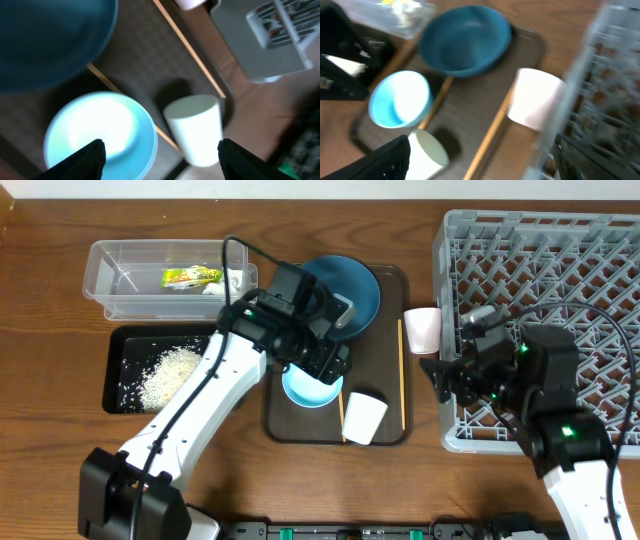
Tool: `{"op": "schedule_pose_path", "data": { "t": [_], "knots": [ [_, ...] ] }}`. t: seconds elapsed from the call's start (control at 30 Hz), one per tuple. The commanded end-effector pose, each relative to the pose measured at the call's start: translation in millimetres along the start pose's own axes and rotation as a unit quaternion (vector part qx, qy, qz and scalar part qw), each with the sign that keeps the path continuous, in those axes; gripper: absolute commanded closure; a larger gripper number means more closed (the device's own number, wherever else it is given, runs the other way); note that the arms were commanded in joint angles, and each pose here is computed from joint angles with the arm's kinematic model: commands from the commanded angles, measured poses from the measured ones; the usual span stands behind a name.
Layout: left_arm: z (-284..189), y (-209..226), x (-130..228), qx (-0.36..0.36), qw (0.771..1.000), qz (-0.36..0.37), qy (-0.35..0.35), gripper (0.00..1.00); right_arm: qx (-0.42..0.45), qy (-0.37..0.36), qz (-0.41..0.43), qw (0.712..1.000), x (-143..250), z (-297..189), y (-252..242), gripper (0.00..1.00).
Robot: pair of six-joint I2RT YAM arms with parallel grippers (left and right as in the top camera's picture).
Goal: Sort waste into correct bins and load items into the dishwasher rack
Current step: 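Move the left gripper to the white cup on the brown tray and grasp it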
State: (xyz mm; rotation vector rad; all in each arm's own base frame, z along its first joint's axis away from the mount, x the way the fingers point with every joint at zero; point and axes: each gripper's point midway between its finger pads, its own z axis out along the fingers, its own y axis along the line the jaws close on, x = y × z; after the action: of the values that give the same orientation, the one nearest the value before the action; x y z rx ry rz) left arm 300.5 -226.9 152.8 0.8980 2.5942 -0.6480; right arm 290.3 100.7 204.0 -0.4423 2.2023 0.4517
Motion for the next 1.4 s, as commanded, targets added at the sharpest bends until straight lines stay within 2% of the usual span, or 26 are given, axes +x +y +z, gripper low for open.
{"op": "schedule_pose_path", "data": {
  "t": [0.0, 0.13, 0.3, 0.5, 0.67, 1.0, 1.17, 1.37],
  "knots": [
    [4.3, 7.8, -3.0, -0.041, 0.997, 0.059, 0.002, 0.25, 0.116, -0.018, 0.024, 0.993, -6.5, -25.0, -36.1, 0.08],
    [17.3, -2.2, -5.9, -0.032, 0.995, 0.092, 0.006, 0.25, 0.178, -0.013, 0.067, 0.982, 5.2, -45.5, -57.8, 0.05],
    [42.8, -17.5, 5.1, -0.007, 0.989, 0.142, 0.04, 0.22, 0.188, 0.014, 0.085, 0.978, 21.4, -50.4, -62.9, 0.04],
    [63.1, -50.2, 18.4, 0.084, 0.979, 0.174, 0.062, 0.19, 0.187, 0.022, 0.086, 0.978, 25.5, -50.5, -62.1, 0.03],
    [66.1, -53.3, 20.2, 0.098, 0.974, 0.194, 0.062, 0.19, 0.187, 0.023, 0.086, 0.978, 25.7, -50.5, -62.1, 0.03],
    [78.2, -61.7, 31.4, 0.142, 0.969, 0.186, 0.081, 0.19, 0.187, 0.022, 0.086, 0.978, 25.6, -50.5, -62.1, 0.03],
    [77.5, -75.4, 44.5, 0.196, 0.957, 0.192, 0.096, 0.19, 0.187, 0.022, 0.086, 0.978, 25.5, -50.5, -62.1, 0.03],
    [84.0, -73.0, 51.3, 0.201, 0.955, 0.189, 0.11, 0.18, 0.187, 0.022, 0.086, 0.978, 25.6, -50.5, -62.1, 0.04]
  ]
}}
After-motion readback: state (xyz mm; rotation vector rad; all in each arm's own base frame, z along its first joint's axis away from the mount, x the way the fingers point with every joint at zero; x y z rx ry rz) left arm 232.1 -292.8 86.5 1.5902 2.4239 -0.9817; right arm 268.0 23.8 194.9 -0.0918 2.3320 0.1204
